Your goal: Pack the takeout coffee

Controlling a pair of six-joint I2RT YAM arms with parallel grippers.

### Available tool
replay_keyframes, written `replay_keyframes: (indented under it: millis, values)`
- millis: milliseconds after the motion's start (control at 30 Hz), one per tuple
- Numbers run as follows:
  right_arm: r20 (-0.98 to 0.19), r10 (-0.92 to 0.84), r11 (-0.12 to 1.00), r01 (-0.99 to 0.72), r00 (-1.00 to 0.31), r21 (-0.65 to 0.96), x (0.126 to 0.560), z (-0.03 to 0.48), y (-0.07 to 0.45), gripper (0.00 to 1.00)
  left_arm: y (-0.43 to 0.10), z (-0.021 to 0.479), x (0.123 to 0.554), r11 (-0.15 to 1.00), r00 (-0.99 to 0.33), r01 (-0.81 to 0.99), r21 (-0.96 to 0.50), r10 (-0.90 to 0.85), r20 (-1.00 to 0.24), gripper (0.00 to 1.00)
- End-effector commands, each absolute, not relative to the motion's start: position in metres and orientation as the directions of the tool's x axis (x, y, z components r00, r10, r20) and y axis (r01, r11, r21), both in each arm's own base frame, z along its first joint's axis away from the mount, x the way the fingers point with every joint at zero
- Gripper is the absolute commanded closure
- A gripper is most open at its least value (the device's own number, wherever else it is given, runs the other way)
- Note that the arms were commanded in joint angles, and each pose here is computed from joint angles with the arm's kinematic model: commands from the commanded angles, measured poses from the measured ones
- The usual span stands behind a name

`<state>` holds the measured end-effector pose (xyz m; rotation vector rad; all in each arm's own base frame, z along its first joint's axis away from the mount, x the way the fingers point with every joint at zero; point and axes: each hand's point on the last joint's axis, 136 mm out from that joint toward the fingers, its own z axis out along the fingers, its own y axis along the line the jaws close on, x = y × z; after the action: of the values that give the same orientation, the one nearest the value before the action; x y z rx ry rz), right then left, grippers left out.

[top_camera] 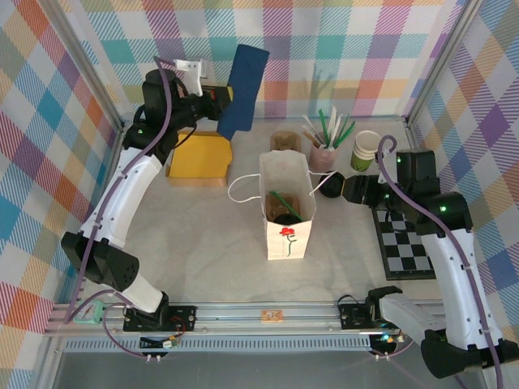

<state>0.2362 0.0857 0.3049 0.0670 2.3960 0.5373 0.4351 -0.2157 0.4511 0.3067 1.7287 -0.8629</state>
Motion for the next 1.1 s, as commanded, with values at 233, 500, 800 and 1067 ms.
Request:
replay_keyframes:
  millis: [233,500,800,1067]
  values:
    - [-0.641,0.203,0.902,-0.114,-0.740,0.417,0.233,0.317,0.087,0.30,-0.238,0.523,0.387,0.437,-0.193,0.812,-0.386,-0.424,-0.885,0.99]
    - [-0.737,0.184,0.865,-0.249,-0.650,0.435,0.235,0.370,0.100,0.24,-0.260,0.531,0.359,0.368,-0.183,0.860,-0.353,-0.424,-0.887,1.00]
    - [-0.831,0.176,0.663,-0.561,-0.527,0.496,0.224,0.447,0.145,0.12,-0.277,0.537,0.332,0.264,-0.215,0.898,-0.352,-0.433,-0.875,1.00]
    - [-0.863,0.192,0.430,-0.751,-0.467,0.502,0.227,0.499,0.178,0.06,-0.284,0.543,0.307,0.151,-0.260,0.920,-0.363,-0.459,-0.849,1.00]
